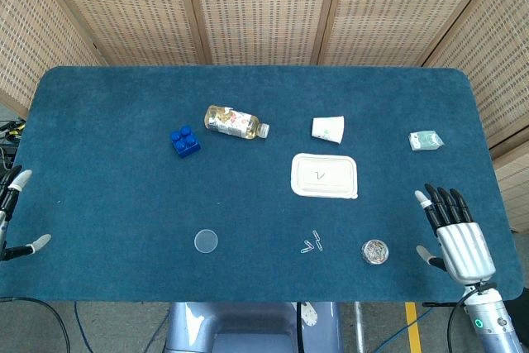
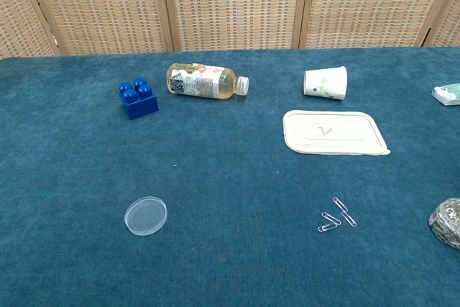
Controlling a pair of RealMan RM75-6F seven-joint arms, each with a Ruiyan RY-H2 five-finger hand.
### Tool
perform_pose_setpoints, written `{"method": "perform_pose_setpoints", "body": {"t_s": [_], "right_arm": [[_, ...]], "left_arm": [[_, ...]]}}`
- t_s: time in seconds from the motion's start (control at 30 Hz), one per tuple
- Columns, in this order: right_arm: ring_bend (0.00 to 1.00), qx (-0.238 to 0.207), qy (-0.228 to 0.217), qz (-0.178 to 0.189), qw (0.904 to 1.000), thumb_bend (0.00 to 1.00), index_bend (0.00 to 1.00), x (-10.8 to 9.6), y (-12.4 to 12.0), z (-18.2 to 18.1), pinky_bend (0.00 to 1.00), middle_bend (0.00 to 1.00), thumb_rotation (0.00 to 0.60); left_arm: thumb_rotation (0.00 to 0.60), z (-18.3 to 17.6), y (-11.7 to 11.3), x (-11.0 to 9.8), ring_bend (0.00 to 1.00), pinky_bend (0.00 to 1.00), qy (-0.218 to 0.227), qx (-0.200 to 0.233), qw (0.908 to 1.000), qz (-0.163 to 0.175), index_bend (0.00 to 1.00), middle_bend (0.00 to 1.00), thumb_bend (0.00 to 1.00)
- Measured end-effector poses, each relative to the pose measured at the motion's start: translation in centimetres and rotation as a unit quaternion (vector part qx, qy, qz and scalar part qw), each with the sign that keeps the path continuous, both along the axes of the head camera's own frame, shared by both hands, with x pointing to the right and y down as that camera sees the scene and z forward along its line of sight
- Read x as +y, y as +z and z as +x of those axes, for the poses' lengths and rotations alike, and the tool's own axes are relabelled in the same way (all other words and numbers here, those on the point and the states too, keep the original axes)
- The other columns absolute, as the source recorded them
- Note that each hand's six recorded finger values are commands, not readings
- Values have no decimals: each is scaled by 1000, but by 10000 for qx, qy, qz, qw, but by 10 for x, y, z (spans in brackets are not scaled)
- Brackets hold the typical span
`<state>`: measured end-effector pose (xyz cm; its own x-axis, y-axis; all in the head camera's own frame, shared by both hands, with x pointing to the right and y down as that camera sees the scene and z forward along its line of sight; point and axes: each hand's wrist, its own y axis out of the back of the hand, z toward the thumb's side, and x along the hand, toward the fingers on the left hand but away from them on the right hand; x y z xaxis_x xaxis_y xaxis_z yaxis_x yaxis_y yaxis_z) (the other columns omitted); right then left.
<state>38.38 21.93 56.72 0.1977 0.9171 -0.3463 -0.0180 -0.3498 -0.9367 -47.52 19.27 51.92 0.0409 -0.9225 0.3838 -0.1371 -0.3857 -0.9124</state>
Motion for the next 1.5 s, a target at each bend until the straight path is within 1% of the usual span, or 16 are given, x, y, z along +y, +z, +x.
{"method": "perform_pose_setpoints", "body": {"t_s": [0.1,0.2,0.27,0.33,0.43,0.57,0.8,1.0,1.17,1.5], "right_arm": [[0,-222,-180,-93,9995,0,46,0,3,-10,0,0,600],[0,-486,-469,-342,9971,0,177,-3,12,-25,0,0,600],[0,-648,-716,-578,9936,17,272,-7,19,-39,0,0,600],[0,-749,-1017,-792,9888,48,330,-12,27,-55,0,0,600],[0,-797,-1479,-989,9808,108,388,-21,38,-83,0,0,600],[0,-774,-1943,-1098,9717,178,451,-28,49,-115,0,0,600],[0,-728,-2333,-1431,9590,267,482,-27,76,-159,0,0,600],[0,-591,-2533,-1623,9518,281,488,-20,98,-183,0,0,600],[0,-467,-2565,-1692,9505,319,512,-16,112,-190,0,0,600],[0,-366,-2548,-1779,9498,320,513,-10,128,-198,0,0,600]], "left_arm": [[600,0,0,0,0,0,-5,0,10000,-2,0,0,0],[600,0,1,-1,0,0,1,-2,10000,-12,0,0,0],[600,0,2,-1,0,0,-4,-8,10000,-24,0,0,0],[600,-1,3,-2,0,0,-26,-19,10000,-35,0,0,0],[600,-3,5,-3,0,0,-68,-44,9999,-65,0,0,0],[600,-4,9,-5,0,0,-95,-65,9999,-117,0,0,0],[600,-6,11,-6,0,0,-122,-76,9998,-146,0,0,0],[600,-7,11,-7,0,0,-128,-62,9998,-151,0,0,0],[600,-7,12,-6,0,0,-124,-57,9998,-166,0,0,0],[600,-7,14,-7,0,0,-126,-59,9997,-187,0,0,0]]}}
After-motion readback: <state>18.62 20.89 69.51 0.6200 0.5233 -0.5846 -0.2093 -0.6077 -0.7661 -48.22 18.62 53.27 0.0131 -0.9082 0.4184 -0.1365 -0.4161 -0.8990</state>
